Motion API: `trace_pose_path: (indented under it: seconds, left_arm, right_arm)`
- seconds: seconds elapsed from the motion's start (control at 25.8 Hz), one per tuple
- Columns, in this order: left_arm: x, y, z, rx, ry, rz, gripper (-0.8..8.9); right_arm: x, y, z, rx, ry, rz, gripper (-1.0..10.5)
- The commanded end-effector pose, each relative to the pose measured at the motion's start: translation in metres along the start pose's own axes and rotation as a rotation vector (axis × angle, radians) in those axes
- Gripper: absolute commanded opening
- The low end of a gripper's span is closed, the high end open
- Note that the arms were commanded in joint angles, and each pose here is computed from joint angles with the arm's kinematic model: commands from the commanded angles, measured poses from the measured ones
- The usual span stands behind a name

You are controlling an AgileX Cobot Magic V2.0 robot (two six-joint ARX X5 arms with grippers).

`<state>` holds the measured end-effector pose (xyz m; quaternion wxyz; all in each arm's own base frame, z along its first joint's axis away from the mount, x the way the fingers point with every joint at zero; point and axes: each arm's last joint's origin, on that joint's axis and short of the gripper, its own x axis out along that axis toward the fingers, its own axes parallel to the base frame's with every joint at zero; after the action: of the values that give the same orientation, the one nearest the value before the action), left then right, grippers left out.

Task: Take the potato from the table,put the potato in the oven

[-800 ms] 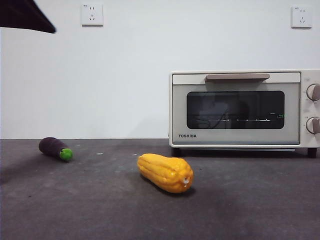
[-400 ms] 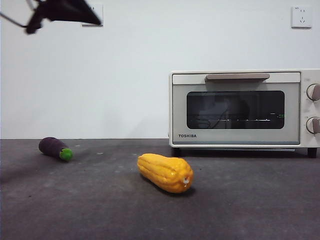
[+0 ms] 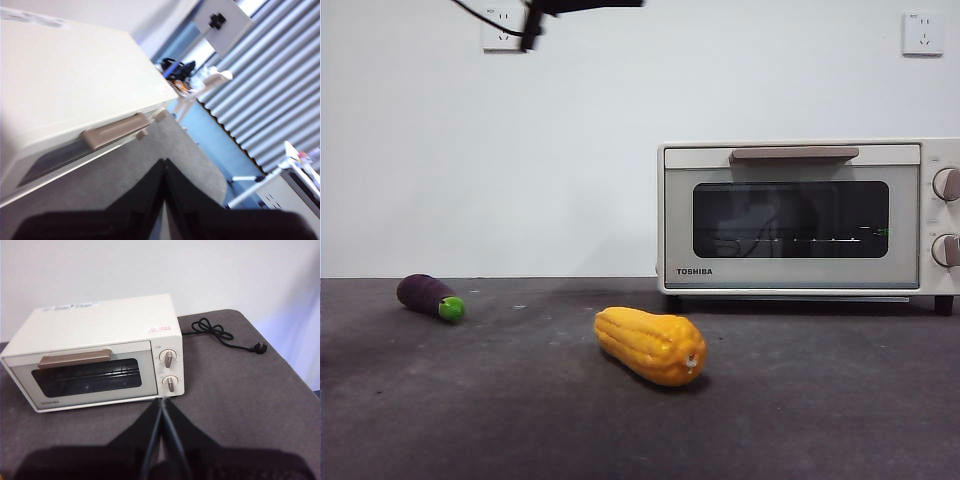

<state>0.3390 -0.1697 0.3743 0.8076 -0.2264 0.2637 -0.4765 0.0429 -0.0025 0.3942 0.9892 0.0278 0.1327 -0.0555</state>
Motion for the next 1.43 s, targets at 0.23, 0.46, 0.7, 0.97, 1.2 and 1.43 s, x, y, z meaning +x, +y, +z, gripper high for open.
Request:
trace_pose_path:
  seconds: [0.23, 0.46, 0.7, 0.97, 1.2, 1.43]
  left_arm:
    - [0.059, 0.006, 0.010, 0.020, 0.103, -0.051, -0.05]
    - [0.101, 0.006, 0.008, 0.080, 0.175, 0.002, -0.05]
    - [0.139, 0.008, 0.005, 0.161, 0.193, 0.027, -0.05]
    - [0.163, 0.010, -0.012, 0.433, 0.214, 0.228, -0.06]
    - [0.171, 0.000, -0.024, 0.646, 0.260, 0.335, -0.06]
    - [0.180, -0.003, -0.028, 0.712, 0.238, 0.378, -0.06]
  right_arm:
    - [-0.002, 0.000, 0.006, -0.040, 0.009, 0.004, 0.0]
    - [-0.002, 0.001, 0.007, -0.040, 0.009, 0.015, 0.0]
    - [0.003, 0.004, 0.008, -0.041, 0.029, 0.086, 0.0]
    - [0.015, 0.008, 0.009, -0.059, 0.086, 0.180, 0.0]
    - [0.026, 0.010, 0.009, -0.091, 0.120, 0.180, 0.0]
    - [0.033, 0.011, 0.010, -0.110, 0.143, 0.180, 0.0]
